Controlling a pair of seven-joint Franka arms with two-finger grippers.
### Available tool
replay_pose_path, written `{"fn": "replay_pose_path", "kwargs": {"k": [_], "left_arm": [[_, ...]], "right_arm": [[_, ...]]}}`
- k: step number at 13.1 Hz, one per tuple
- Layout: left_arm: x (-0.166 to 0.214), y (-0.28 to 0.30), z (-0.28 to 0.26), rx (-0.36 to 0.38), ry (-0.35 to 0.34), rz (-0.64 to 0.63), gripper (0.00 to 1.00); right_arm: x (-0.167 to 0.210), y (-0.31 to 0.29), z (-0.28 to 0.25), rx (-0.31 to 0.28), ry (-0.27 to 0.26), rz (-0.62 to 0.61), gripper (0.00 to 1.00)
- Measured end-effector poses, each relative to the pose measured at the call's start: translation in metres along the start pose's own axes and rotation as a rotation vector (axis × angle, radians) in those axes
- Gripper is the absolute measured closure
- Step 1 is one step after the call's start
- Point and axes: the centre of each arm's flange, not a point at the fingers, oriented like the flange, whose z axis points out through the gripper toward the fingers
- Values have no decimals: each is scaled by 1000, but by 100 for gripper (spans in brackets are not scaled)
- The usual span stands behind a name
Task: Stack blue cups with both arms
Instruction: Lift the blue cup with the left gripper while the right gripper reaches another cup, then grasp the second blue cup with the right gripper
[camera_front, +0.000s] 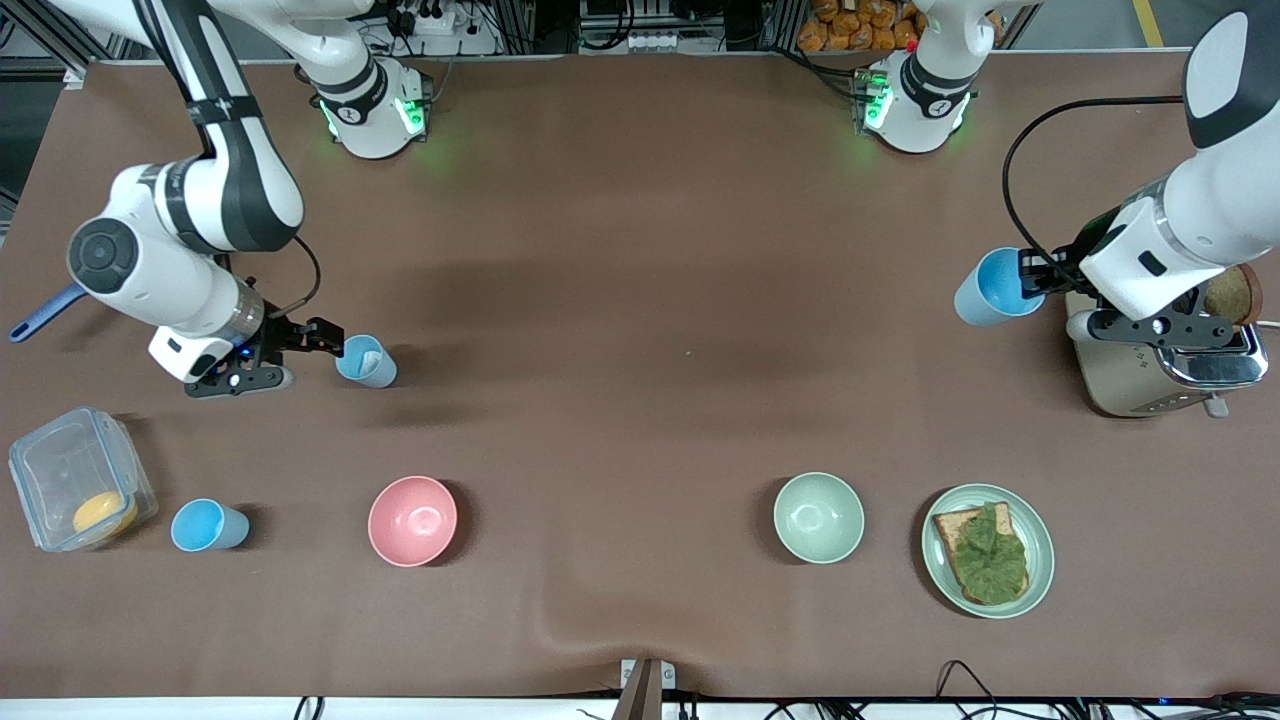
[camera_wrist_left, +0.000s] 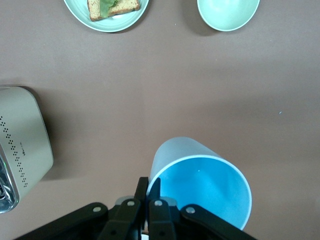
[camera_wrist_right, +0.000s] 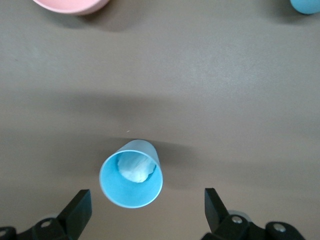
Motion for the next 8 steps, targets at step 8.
{"fn": "replay_pose_path", "kwargs": {"k": [8], "left_arm": [[0, -8, 0, -2, -5, -14, 97]], "right_arm": [[-13, 16, 62, 4, -25, -16, 0]]}}
